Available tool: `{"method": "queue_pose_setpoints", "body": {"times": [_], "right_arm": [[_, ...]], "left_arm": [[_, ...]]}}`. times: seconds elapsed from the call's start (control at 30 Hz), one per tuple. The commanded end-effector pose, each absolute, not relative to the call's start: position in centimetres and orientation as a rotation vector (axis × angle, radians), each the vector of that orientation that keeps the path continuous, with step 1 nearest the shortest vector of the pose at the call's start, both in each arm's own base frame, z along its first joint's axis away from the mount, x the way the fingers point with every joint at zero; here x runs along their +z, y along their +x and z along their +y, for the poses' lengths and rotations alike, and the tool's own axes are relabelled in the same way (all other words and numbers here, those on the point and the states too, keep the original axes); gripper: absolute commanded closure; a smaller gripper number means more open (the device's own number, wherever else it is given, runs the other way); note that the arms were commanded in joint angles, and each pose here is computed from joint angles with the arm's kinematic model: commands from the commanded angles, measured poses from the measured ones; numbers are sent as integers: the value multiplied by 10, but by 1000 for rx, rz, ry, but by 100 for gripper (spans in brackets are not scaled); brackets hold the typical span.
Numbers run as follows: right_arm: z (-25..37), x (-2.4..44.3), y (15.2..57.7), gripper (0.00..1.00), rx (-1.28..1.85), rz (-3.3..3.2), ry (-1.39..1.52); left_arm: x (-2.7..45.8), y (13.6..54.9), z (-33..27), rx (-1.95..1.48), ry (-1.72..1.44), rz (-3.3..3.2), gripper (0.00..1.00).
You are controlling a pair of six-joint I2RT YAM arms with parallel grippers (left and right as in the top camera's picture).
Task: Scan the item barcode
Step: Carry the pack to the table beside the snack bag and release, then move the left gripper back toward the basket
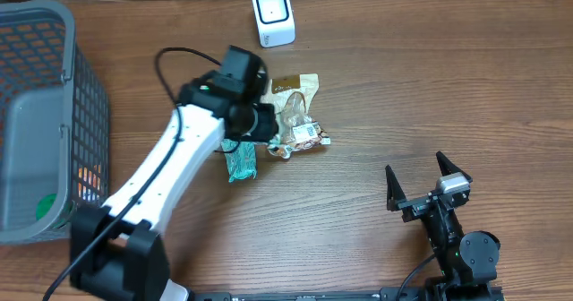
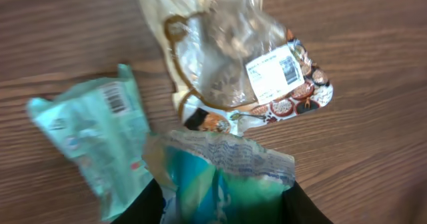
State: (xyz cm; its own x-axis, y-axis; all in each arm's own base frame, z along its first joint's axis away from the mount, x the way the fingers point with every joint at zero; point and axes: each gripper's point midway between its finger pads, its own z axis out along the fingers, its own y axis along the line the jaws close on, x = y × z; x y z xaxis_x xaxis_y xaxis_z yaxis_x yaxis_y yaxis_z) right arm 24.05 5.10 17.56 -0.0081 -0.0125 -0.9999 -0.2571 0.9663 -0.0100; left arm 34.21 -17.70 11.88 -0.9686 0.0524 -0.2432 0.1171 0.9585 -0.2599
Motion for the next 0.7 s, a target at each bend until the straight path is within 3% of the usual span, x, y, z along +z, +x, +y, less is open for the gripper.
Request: {"method": "queue_pose_setpoints", "body": {"times": [0.0, 0.07, 0.1, 0.17, 0.2, 0.4, 0.67], "right_arm": [[48, 173, 241, 0, 186, 1570, -197], [48, 173, 241, 0, 186, 1570, -197], [48, 173, 241, 0, 186, 1570, -197], [48, 173, 241, 0, 186, 1570, -197], [48, 173, 241, 0, 186, 1570, -197], [48, 173, 241, 0, 186, 1570, -197], [48, 173, 241, 0, 186, 1570, -197]], "left_arm": [[101, 341, -178, -341, 114, 2917, 74], [92, 340, -178, -330, 112, 2941, 71], [90, 340, -178, -327, 110, 2947, 57], [87, 339, -178, -322, 109, 2956, 9], [86, 340, -177, -319, 108, 2958, 0], [128, 353, -153, -203, 50, 2929, 0], [278, 376, -111, -161, -33, 2676, 0]]}}
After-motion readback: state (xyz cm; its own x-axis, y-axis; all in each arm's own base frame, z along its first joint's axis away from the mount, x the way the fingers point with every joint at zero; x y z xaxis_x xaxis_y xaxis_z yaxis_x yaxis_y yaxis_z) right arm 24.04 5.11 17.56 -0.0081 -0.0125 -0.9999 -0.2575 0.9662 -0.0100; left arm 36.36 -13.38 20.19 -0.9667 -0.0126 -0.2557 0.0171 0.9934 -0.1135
